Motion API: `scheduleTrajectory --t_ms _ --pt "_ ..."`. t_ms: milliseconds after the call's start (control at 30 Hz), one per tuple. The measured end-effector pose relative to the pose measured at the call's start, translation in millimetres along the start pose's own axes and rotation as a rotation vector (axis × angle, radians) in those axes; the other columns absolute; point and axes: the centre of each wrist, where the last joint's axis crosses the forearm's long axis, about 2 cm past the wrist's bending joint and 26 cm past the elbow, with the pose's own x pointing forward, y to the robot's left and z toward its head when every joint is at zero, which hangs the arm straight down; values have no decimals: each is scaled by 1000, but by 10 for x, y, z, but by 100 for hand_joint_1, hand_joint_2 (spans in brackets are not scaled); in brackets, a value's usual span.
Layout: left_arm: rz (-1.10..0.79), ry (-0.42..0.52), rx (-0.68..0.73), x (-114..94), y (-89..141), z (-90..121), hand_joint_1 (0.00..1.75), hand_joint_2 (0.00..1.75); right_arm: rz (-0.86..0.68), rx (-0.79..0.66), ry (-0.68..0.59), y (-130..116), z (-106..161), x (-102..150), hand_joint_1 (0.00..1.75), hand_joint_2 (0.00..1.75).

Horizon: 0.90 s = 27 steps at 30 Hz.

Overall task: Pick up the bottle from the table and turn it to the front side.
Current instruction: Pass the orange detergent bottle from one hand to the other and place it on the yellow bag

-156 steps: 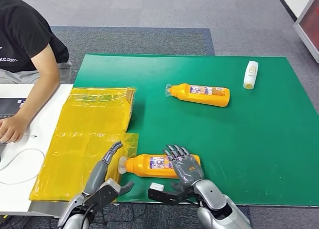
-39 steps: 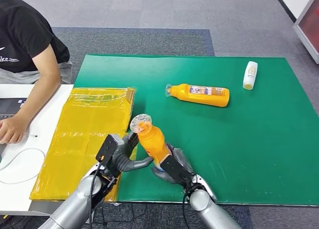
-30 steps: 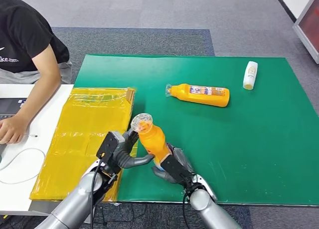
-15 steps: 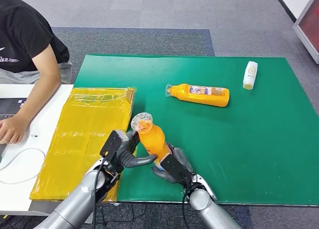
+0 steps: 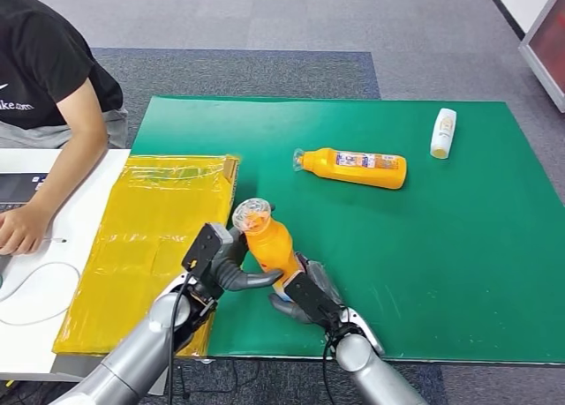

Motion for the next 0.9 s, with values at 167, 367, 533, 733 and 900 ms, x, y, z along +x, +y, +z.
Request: scheduleTrajectory --t_ms 167,367,533,733,900 --pt "3 4 -14 12 16 -38 3 175 -3 1 -2 1 -7 4 175 175" --pt "48 18 -49 -8 21 -90 175 175 -6 0 -2 -6 -19 8 175 175" --pt "89 5 -77 -36 41 -126 175 175 -14 1 -5 -16 -32 9 175 175" --pt "106 -26 -91 -79 73 -157 175 175 -22 15 -14 -9 -43 16 175 175" --pt "85 -35 -93 -94 86 -180 175 175 -31 17 -18 3 -41 20 175 175"
